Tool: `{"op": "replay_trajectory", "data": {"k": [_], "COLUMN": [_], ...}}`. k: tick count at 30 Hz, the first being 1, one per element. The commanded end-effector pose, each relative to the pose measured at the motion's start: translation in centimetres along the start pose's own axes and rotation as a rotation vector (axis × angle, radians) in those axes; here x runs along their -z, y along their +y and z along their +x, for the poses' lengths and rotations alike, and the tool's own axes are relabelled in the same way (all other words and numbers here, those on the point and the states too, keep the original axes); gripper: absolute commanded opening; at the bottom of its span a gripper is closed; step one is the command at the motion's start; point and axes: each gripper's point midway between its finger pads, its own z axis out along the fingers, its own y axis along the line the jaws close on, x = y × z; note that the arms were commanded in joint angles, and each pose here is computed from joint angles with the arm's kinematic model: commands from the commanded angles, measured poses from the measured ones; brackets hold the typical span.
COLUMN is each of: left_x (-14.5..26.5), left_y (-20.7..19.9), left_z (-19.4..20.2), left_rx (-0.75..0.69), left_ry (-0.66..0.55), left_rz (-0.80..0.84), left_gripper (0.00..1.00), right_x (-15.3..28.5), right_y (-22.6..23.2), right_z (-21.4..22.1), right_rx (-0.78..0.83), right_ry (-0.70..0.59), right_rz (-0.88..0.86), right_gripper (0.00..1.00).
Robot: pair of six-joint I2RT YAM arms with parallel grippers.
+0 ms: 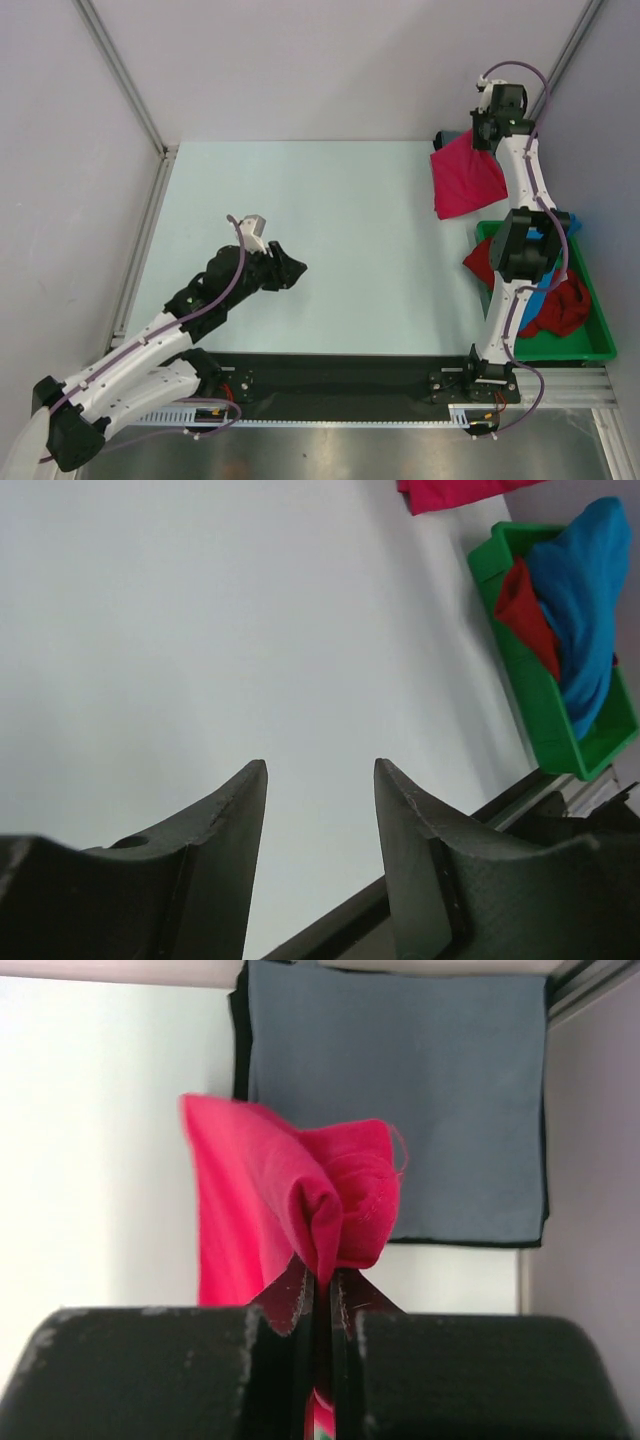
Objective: Fold and stack the t-shirts
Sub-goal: Neatly place the folded tshirt to the corner
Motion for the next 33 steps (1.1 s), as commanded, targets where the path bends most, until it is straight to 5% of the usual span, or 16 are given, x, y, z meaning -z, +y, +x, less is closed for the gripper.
{"op": "replay_trajectory", "data": {"k": [1,20,33], "left_x": [0.0,-1.4,-2.4], "left_y": [-0.3,0.1,0.7], "left_z": [-2.3,-2.0,-1.8], "left_rx": [-0.075,-0.074,-0.068], "left_ry": [-0.055,-0.034,-0.020], "left_rz": [-0.011,-0.029,-0.042], "left_gripper": [0.53,0.53,0.53], "right_x": [-0.3,1.0,-1.9], "right_y": [-1.1,-2.2,-3.8], "right_z": [-1.9,-9.1,-9.3], "right_rx": [0.103,0.132,0.135], "right_ry": [-0.024,-0.231,-0.250], "right_rz": [0.058,0.146,0.176], "right_gripper": [0.00,0.00,0.00]}}
